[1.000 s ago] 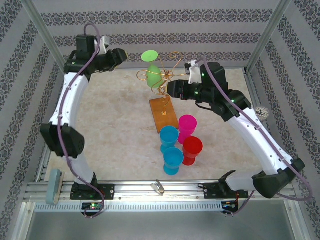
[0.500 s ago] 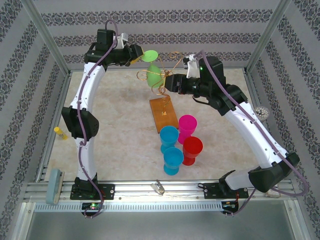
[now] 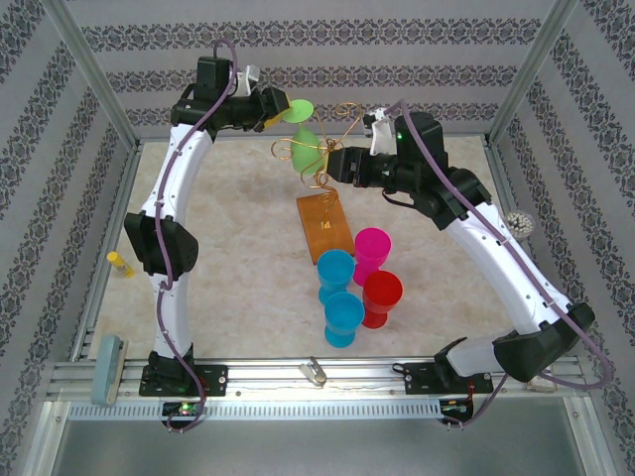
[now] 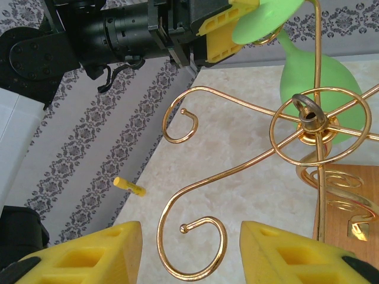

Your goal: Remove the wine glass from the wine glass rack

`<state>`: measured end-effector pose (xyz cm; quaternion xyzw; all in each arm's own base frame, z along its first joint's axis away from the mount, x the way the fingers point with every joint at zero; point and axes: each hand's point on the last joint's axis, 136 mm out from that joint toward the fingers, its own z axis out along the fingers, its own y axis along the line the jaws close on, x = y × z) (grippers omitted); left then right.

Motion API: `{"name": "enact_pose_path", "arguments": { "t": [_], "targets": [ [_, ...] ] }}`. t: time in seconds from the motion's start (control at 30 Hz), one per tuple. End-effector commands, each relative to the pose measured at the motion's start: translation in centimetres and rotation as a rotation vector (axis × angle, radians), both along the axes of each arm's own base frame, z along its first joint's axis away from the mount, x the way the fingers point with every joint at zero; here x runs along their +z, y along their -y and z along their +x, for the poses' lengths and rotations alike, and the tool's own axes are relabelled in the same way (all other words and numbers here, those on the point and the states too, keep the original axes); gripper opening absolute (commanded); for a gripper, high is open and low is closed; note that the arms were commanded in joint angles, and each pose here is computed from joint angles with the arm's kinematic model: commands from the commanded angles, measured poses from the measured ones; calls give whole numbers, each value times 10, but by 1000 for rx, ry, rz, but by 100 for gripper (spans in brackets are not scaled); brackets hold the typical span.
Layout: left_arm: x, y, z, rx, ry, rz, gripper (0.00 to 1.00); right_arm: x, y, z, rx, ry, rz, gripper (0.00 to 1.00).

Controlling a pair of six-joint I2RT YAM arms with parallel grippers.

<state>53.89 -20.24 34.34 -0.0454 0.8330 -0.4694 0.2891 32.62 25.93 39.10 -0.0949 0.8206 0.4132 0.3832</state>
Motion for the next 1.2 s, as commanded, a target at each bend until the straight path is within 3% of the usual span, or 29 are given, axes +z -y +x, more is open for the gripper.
{"name": "enact_pose_path", "arguments": {
  "t": [0.0,0.53,0.9,1.03,1.17],
  "targets": [
    [17,10,-5,-28,35,-27,49,8,6,-3,-6,24,19,47],
    [23,12,-5,-33,46,-58,24,5,5,-2,-3,10,20,46],
    [30,12,-9,-38,56,-60,13,4,2,0,3,2,24,46],
    [32,13,-10,-43,57,-68,1,4,2,0,5,-3,26,46],
    [35,16,-11,-52,50,-91,0,2,2,0,4,-9,26,46]
  ]
}}
